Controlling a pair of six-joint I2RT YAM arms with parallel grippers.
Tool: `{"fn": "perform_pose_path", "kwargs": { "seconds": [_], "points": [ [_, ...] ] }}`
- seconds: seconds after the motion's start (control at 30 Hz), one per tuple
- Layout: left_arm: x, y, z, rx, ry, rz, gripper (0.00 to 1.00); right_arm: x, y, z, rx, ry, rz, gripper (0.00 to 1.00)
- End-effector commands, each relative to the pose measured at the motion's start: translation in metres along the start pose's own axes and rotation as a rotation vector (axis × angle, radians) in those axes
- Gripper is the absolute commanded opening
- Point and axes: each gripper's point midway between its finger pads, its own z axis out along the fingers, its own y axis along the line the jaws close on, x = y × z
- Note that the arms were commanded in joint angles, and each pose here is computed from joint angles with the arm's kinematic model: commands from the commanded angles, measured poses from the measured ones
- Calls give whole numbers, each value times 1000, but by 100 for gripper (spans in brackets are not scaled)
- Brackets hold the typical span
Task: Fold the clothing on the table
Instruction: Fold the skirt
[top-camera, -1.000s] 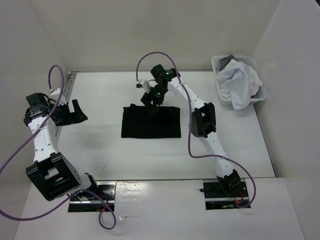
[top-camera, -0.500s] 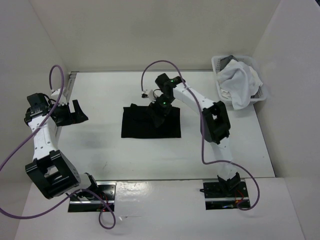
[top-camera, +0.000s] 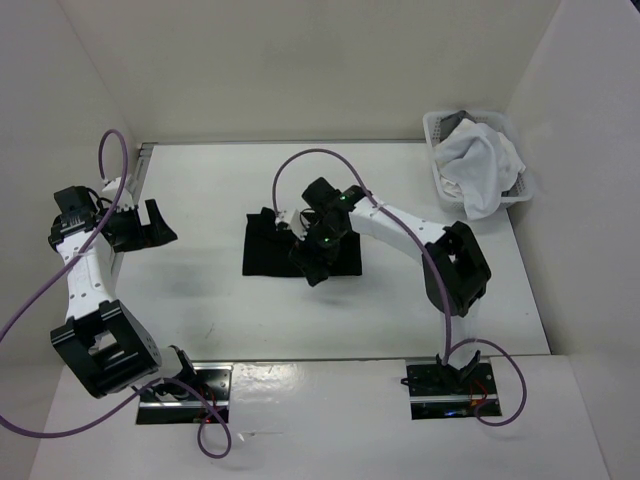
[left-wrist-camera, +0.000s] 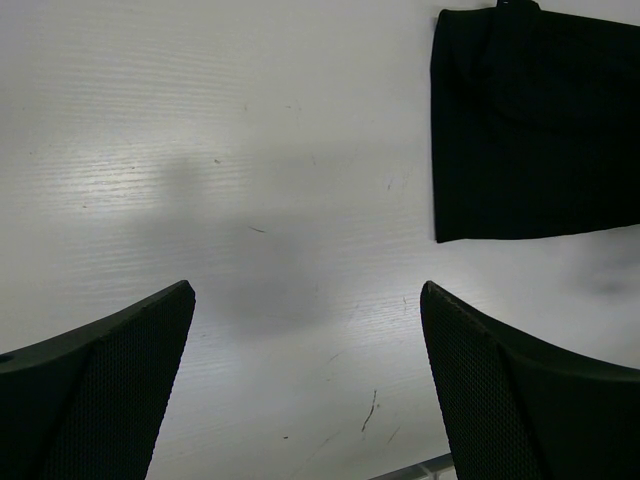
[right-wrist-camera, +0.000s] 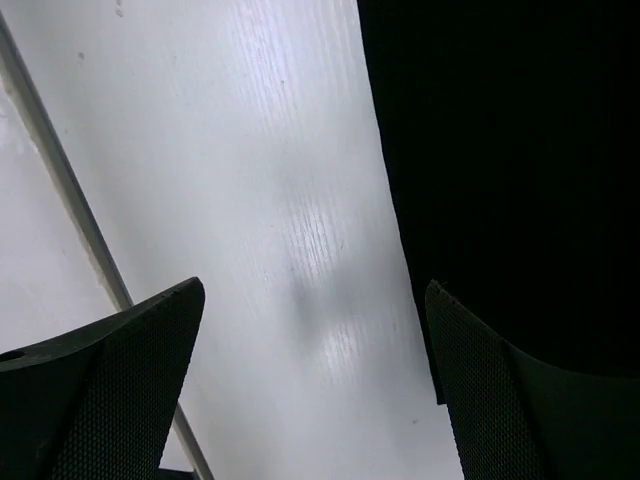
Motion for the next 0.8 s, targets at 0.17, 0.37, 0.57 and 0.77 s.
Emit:
{"fn": "perform_pose_path", "kwargs": {
  "seconds": [0.17,0.37,0.57,0.77],
  "points": [
    [-4,-4,-6,7,-35,44,99,-51,-38,-14,231,-138,10,95],
    [-9,-4,-13,-20,-62,58,99,-69,-78,-26,454,-212,66,95],
    [-8,-1,-14,-41,-65,54,99,-70,-117,-19,600,-209,133,95],
    [-13,-2,-21,-67,-94,67,99,-71,-139,-9,650,-208,127,95]
  ]
}}
